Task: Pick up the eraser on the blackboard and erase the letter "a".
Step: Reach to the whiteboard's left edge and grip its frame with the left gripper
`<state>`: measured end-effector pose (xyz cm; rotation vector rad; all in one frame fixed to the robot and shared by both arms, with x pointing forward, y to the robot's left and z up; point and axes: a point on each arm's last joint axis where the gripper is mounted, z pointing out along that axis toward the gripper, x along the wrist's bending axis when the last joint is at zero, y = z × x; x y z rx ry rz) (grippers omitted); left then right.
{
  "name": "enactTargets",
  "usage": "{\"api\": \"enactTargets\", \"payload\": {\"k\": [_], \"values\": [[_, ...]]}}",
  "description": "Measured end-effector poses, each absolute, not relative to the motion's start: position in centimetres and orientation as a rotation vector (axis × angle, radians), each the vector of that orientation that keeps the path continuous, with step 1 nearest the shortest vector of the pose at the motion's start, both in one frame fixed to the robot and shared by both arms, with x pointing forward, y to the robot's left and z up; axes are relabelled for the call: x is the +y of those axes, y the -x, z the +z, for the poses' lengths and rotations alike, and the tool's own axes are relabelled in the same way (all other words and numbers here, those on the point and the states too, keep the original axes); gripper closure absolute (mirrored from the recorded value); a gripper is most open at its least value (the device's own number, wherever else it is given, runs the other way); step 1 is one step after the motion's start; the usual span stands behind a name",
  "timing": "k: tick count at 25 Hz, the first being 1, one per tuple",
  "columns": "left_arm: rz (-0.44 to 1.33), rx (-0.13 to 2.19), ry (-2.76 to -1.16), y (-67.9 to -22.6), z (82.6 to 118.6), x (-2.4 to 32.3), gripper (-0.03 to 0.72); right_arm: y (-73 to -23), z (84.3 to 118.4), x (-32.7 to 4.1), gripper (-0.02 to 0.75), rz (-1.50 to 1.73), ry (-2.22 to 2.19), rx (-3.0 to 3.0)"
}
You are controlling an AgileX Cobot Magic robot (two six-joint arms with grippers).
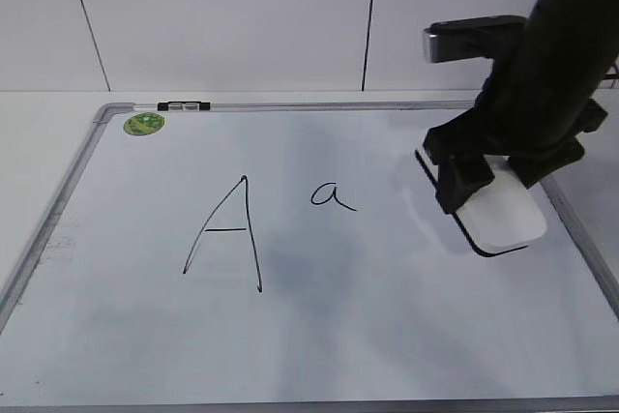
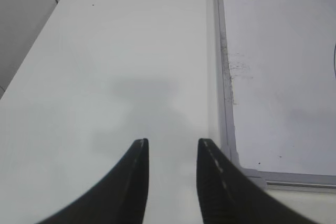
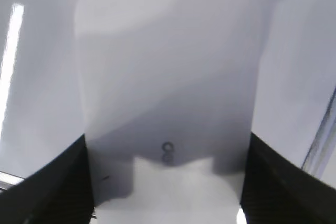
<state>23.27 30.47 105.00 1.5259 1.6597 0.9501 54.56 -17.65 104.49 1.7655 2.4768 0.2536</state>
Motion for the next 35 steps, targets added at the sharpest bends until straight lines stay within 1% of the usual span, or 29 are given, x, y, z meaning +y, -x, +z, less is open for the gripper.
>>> {"api": "enactTargets", "payload": {"k": [7, 17, 22, 28, 32, 35], "values": [[0.95, 1.66, -1.526, -23.3, 105.0, 30.5, 0.454, -55.9, 103.8, -14.0, 0.196, 0.2, -1.667, 2.585], [0.95, 1.66, -1.526, -23.3, 105.0, 30.5, 0.454, -59.5, 104.5, -12.0, 0.196, 0.265, -1.64, 2.565], [0.935, 1.676, -1.542, -23.7, 105.0, 30.5, 0.453, -60.2, 103.4, -11.7, 0.196, 0.239, -1.647, 2.576], [0.806, 1.805, -1.669, -26.8, 105.0, 30.6, 0.453, -60.4, 102.7, -11.6, 0.196, 0.217, -1.653, 2.585], [0.755, 1.844, -1.71, -29.3, 105.9, 30.6, 0.452, -60.4, 102.7, -11.7, 0.196, 0.211, -1.647, 2.581], [0.674, 1.894, -1.753, -31.6, 106.5, 30.6, 0.451, -60.5, 102.6, -11.7, 0.197, 0.2, -1.64, 2.579]]}}
